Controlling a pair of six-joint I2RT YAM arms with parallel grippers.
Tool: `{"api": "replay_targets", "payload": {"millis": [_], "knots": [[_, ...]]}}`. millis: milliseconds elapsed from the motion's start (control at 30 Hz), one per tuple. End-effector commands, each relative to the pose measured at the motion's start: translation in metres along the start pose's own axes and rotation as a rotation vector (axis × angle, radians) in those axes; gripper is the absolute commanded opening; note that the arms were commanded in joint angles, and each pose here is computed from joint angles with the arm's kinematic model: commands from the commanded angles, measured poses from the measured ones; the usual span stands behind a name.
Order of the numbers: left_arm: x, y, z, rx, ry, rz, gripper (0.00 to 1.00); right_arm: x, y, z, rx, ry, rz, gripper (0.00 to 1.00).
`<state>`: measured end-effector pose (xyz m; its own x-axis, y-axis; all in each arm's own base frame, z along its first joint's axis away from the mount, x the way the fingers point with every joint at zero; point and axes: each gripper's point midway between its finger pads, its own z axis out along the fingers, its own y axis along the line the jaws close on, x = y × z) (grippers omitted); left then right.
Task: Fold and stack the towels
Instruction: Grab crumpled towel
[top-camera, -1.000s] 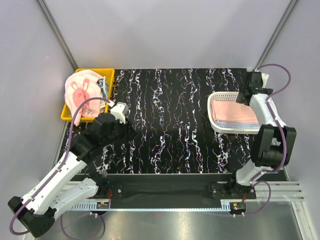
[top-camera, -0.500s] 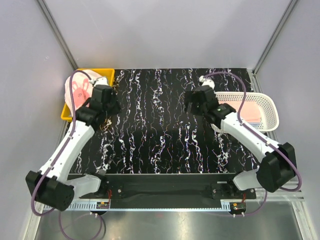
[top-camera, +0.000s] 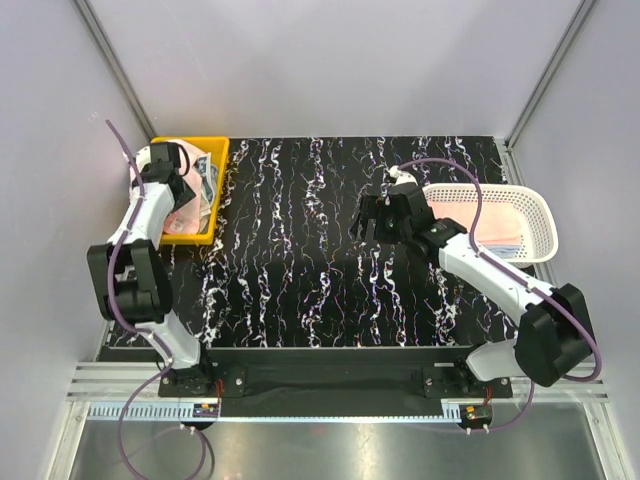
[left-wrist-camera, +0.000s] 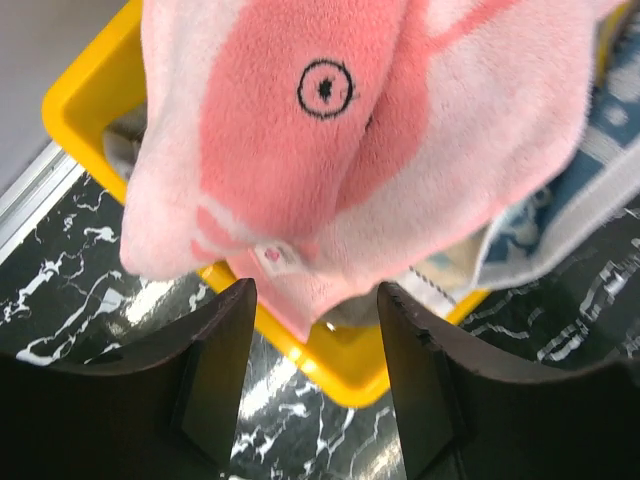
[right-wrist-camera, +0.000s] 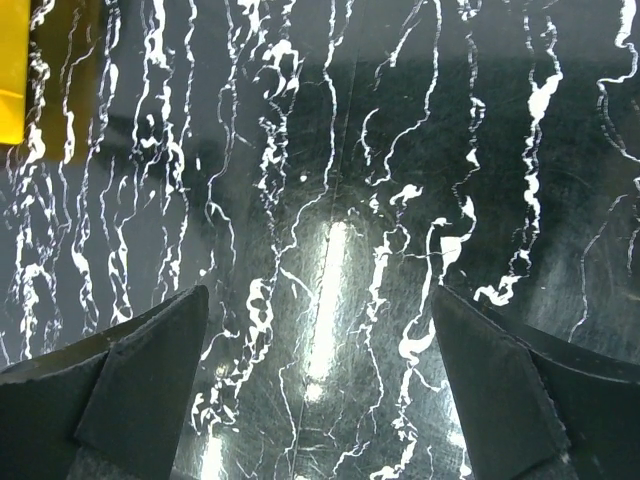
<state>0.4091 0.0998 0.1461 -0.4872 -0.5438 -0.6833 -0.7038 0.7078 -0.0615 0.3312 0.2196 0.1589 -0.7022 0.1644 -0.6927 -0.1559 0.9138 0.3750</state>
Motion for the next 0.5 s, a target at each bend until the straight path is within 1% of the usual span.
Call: {"api": "replay_targets", "payload": {"millis": [0,33,100,167,467], "knots": [[-0.031,-0.006,0.012,-0.024,-0.08,-0.041,0.57,-0.011,0.017,-0.011,-0.083,-0.054,-0.02,1.0],[-0.029,-0.007,0.022,-0.036,-0.071,-0.038,0.56,-0.01,0.017,-0.011,-0.083,-0.052,-0.024,1.0],[-0.031,-0.005,0.028,-0.057,-0.077,-0.034,0.55,-0.005,0.015,-0.01,-0.084,-0.038,-0.032,1.0],[-0.031,-0.003,0.034,-0.072,-0.081,-0.033,0.52,-0.003,0.014,-0.008,-0.083,-0.034,-0.035,1.0],[-0.047,0.004,0.035,-0.111,-0.123,-0.054,0.31,0.008,0.017,-0.004,-0.119,-0.004,-0.041,1.0]]}}
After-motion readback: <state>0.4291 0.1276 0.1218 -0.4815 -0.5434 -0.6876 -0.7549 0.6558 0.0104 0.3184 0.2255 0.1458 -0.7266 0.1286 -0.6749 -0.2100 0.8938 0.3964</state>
